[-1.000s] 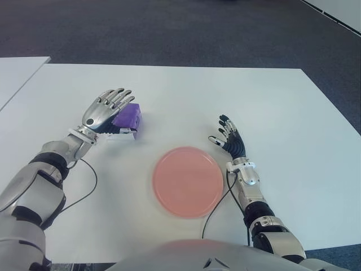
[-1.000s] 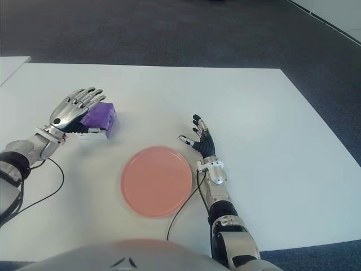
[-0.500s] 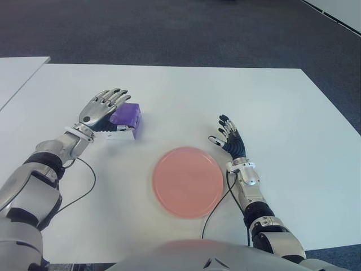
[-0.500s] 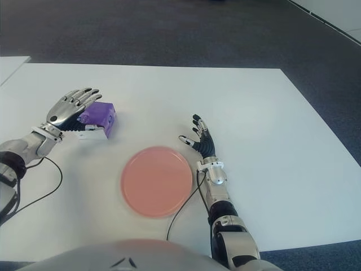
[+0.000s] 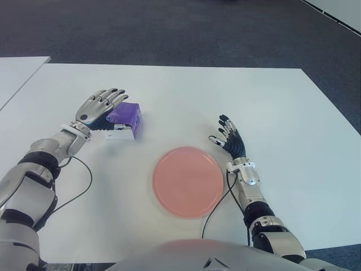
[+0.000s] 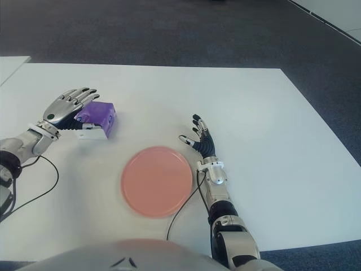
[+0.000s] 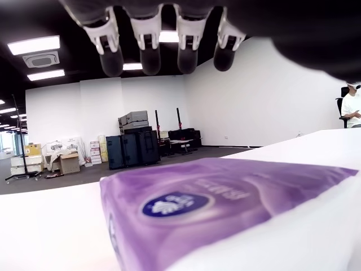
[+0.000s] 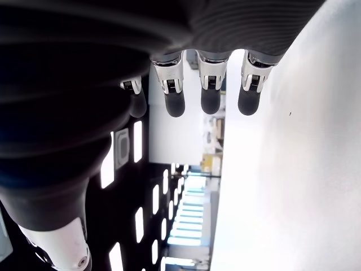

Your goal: Put the tissue paper into the plate.

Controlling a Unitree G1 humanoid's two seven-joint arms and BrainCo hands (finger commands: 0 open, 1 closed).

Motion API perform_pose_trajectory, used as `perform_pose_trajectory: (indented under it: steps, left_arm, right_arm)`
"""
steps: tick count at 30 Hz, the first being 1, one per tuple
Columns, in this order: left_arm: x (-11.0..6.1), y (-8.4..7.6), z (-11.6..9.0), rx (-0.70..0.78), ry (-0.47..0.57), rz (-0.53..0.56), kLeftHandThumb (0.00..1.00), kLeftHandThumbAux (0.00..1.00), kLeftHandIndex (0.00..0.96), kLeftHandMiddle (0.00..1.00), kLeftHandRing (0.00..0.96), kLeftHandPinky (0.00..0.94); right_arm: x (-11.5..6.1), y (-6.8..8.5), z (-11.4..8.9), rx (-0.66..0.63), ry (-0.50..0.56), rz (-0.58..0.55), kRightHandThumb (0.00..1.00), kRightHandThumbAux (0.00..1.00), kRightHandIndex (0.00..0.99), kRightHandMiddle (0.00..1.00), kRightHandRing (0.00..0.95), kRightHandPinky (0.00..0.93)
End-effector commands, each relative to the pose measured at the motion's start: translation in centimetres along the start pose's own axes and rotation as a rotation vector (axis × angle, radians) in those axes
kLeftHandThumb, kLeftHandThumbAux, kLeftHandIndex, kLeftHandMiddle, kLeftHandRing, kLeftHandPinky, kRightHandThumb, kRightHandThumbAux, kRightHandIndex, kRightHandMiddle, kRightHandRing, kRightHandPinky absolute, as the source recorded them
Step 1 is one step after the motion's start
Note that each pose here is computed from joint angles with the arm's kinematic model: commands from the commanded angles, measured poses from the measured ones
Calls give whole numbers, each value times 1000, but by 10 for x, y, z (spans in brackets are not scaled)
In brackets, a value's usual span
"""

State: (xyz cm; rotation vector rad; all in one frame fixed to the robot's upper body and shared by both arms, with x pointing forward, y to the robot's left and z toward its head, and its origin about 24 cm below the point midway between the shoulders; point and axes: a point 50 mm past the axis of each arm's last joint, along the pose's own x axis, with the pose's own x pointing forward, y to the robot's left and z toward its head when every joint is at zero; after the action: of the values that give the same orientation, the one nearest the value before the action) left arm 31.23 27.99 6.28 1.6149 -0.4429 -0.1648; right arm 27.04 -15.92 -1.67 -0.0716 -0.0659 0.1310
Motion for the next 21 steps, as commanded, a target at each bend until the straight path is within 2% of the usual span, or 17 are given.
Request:
perform_pose_trajectory:
  steps: [1,21]
  left_arm:
    - [-6,-5,0,-13,5,-28,269,141,0,0,0,0]
    - [-11,-14,8,-90,-20,-61,272,147,0,0,0,0]
  right_arm:
    - [-48,3,-49,25,267,-11,0,745,18,0,0,0]
    - [-49,3,-51,28,287,-26,0,759,7,0,0,0]
